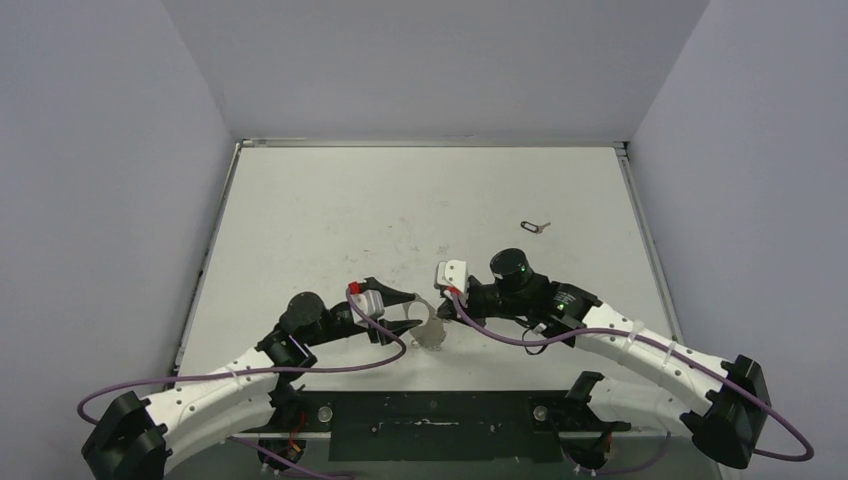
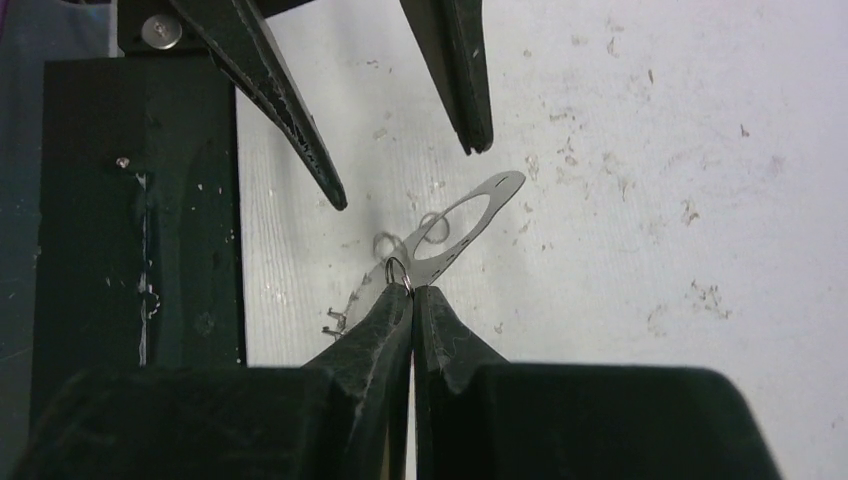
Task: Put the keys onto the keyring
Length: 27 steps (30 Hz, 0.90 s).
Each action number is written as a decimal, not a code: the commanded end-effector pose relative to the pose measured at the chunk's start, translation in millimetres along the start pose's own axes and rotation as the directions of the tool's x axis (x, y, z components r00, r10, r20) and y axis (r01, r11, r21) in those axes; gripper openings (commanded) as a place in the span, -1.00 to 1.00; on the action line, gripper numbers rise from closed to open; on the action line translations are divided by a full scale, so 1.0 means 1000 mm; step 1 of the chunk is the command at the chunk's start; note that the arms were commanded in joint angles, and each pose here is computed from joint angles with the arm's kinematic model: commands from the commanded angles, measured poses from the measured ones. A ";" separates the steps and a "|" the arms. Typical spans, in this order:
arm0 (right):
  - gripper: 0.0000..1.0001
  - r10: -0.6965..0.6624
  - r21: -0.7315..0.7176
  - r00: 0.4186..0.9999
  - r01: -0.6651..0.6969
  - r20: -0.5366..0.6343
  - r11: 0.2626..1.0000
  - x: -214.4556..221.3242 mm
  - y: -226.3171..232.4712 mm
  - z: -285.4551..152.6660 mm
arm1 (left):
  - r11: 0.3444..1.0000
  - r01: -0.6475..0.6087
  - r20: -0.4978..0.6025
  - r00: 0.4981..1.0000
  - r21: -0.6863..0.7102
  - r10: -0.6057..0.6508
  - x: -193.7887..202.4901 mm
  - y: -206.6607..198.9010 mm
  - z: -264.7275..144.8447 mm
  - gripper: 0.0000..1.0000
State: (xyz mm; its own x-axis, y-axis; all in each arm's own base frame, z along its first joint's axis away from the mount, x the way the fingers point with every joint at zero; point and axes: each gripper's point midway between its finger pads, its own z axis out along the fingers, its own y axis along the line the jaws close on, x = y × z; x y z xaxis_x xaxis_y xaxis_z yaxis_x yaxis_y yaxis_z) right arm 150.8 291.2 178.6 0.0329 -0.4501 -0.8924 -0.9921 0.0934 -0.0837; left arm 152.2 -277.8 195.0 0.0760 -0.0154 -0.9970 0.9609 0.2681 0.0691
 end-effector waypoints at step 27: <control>-1.00 0.053 0.033 0.983 -0.047 -0.178 0.998 0.028 0.003 0.008 | 0.985 0.016 0.006 1.000 0.173 -0.017 0.028 -0.023 0.041 -0.40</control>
State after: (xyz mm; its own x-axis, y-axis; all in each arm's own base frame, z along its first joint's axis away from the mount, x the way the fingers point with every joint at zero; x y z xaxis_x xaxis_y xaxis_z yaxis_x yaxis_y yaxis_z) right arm 148.4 272.2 129.7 -0.0869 -0.6569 -0.7490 -0.9858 0.1649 -0.0303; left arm 147.6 -313.6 145.1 0.0023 0.0472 -0.9989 0.9891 0.1466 0.0092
